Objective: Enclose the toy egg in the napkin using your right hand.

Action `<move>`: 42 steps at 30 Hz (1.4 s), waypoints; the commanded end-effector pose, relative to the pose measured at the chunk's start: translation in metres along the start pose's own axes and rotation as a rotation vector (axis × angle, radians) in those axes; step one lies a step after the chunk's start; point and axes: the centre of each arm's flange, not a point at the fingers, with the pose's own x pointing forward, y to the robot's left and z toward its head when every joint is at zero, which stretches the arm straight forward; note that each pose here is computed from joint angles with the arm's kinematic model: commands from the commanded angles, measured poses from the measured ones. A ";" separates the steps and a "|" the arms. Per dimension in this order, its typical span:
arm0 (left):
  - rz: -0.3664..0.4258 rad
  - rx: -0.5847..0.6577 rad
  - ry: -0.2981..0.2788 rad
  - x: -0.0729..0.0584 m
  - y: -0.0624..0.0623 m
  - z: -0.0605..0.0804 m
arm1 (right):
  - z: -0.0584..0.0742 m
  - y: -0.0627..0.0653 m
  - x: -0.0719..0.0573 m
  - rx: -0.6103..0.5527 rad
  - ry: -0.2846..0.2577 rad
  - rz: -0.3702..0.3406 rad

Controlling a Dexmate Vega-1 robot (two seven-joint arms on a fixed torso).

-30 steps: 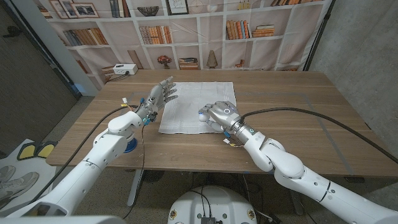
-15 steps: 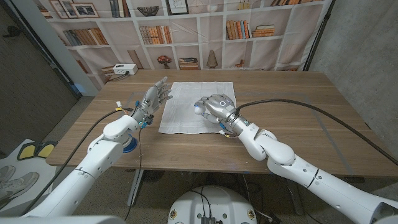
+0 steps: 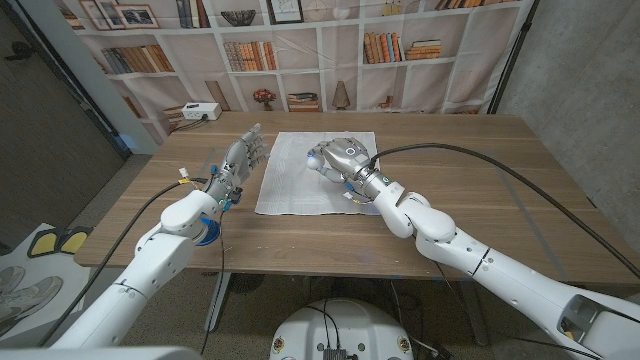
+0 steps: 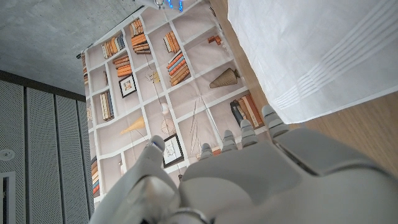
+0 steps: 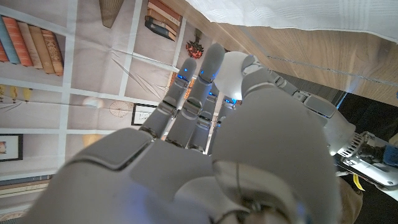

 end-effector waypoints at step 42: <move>0.020 0.009 0.013 -0.009 0.019 0.006 | -0.045 0.095 0.078 -0.266 0.075 0.318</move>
